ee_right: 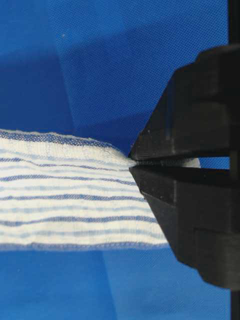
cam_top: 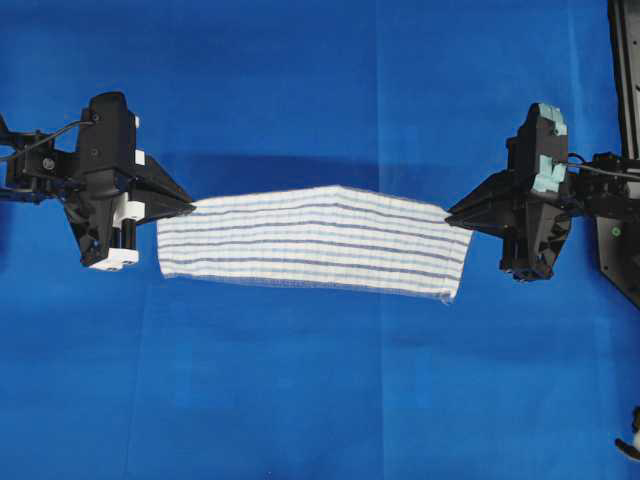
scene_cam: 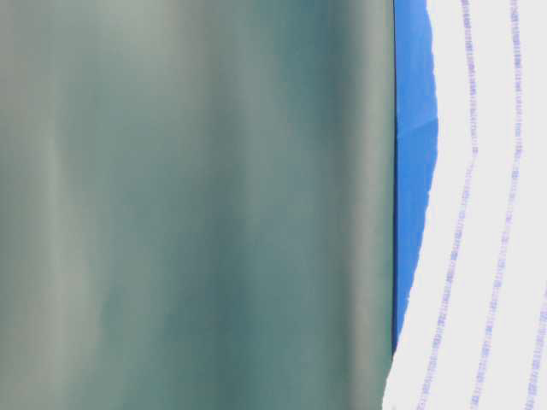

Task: Fold the blue towel.
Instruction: 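Lift the strip and rotate it vertical, right gripper moving to the top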

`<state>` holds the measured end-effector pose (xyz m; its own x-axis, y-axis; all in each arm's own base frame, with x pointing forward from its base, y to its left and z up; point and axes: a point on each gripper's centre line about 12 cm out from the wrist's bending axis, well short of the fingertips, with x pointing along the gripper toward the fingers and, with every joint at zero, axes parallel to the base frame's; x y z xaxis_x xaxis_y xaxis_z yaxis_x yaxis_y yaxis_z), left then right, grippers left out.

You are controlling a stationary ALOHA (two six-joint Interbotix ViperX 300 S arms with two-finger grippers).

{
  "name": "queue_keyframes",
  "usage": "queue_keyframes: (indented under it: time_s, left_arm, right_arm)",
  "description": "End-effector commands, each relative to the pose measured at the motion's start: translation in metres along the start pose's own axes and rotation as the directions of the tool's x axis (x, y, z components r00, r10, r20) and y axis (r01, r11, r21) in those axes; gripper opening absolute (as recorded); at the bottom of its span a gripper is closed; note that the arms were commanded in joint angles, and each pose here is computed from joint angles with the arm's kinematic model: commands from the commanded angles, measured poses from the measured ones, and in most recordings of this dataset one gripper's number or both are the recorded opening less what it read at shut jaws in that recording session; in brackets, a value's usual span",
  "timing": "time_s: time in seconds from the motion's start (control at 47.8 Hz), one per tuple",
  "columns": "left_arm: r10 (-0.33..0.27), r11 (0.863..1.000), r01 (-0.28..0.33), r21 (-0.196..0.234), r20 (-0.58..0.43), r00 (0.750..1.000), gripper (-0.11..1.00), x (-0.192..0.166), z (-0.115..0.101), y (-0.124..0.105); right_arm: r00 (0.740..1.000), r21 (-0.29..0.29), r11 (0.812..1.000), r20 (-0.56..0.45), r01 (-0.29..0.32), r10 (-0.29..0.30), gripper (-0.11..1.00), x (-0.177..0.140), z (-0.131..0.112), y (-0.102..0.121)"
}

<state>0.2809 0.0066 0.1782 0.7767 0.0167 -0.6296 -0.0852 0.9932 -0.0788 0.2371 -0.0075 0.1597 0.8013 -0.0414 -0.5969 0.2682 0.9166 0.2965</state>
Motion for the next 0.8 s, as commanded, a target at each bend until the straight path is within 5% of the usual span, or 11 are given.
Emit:
queue_keyframes:
  time_s: [0.0,0.168,0.293,0.628,0.775]
  left_arm:
    - [-0.013,1.000,0.013,-0.024,0.040,0.999,0.01,-0.003,0.012,-0.004]
    - [-0.032,0.991,0.043,-0.131,0.087,0.996,0.01,0.000,0.027,-0.011]
    - [-0.056,0.981,0.083,-0.173,0.153,0.987,0.02,0.005,0.040,-0.020]
    - [-0.107,0.960,0.157,-0.231,0.217,0.970,0.01,0.032,0.074,-0.043]
    - [-0.128,0.959,0.176,-0.220,0.218,0.968,0.01,0.045,0.082,-0.054]
  right_arm:
    - [1.000,-0.001,1.000,0.029,-0.010,0.010,0.03,0.000,0.012,0.004]
    - [0.998,-0.003,0.999,0.052,0.038,-0.038,0.03,0.006,0.029,-0.008]
    - [0.992,0.010,0.993,0.060,0.114,-0.114,0.03,0.010,0.048,-0.031]
    - [0.964,-0.032,0.966,0.080,0.256,-0.253,0.03,0.023,0.104,-0.082]
    - [0.953,-0.046,0.955,0.088,0.294,-0.290,0.03,0.030,0.120,-0.099]
